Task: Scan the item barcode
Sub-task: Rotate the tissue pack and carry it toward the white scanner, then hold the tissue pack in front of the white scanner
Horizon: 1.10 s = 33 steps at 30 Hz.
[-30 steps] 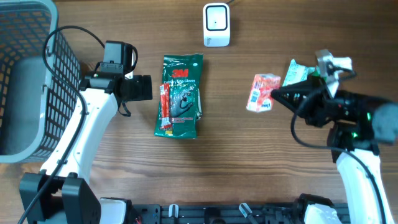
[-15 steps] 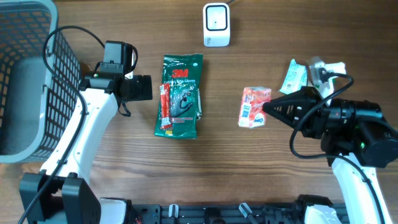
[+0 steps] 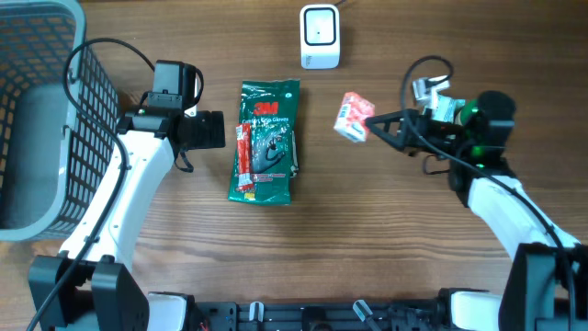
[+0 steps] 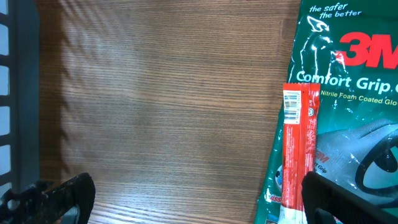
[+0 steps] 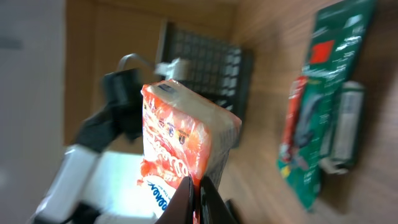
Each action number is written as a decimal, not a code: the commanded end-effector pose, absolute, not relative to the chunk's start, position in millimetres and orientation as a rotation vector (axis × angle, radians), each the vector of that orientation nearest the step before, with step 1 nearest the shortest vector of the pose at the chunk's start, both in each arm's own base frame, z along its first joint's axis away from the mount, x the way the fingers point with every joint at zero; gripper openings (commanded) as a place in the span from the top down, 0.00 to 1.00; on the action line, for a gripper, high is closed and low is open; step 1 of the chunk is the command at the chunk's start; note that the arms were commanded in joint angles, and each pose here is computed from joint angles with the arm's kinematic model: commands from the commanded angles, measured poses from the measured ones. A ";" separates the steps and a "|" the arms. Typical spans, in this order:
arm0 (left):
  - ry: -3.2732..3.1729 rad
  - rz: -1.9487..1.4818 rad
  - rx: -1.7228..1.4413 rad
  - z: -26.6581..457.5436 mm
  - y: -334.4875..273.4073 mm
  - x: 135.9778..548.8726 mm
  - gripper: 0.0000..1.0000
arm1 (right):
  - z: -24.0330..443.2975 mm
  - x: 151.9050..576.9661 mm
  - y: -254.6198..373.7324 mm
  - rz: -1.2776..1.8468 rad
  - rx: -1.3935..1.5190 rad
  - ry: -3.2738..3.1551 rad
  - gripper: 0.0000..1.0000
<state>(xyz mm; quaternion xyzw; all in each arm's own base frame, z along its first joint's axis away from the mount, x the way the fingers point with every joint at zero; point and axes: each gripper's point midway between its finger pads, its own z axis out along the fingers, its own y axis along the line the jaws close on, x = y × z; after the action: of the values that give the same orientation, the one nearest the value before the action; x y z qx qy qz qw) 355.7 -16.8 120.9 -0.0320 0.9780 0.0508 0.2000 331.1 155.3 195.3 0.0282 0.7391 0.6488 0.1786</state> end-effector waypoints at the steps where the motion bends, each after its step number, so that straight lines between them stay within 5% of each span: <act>1: 2.734 0.154 -0.086 120.9 -14.2 354.3 0.00 | 187.4 348.5 167.1 1.640 0.026 2.068 0.95; 8: 2.734 0.153 -0.086 120.9 -14.3 354.3 0.00 | 197.3 367.5 179.1 1.427 -0.018 2.225 0.95; 22: 2.734 0.153 -0.086 120.9 -14.3 354.3 0.00 | 320.1 438.5 175.7 0.249 -0.422 2.379 0.96; 33: 2.734 0.154 -0.086 120.9 -14.2 354.3 0.00 | 225.5 551.6 164.6 -0.383 -0.829 2.288 0.96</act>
<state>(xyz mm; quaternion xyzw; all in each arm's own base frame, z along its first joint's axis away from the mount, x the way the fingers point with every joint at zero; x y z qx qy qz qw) 355.7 -16.8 120.9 -0.0320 0.9780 0.0508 0.2000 529.8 179.5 250.2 -0.2443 0.9021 -0.0469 0.3527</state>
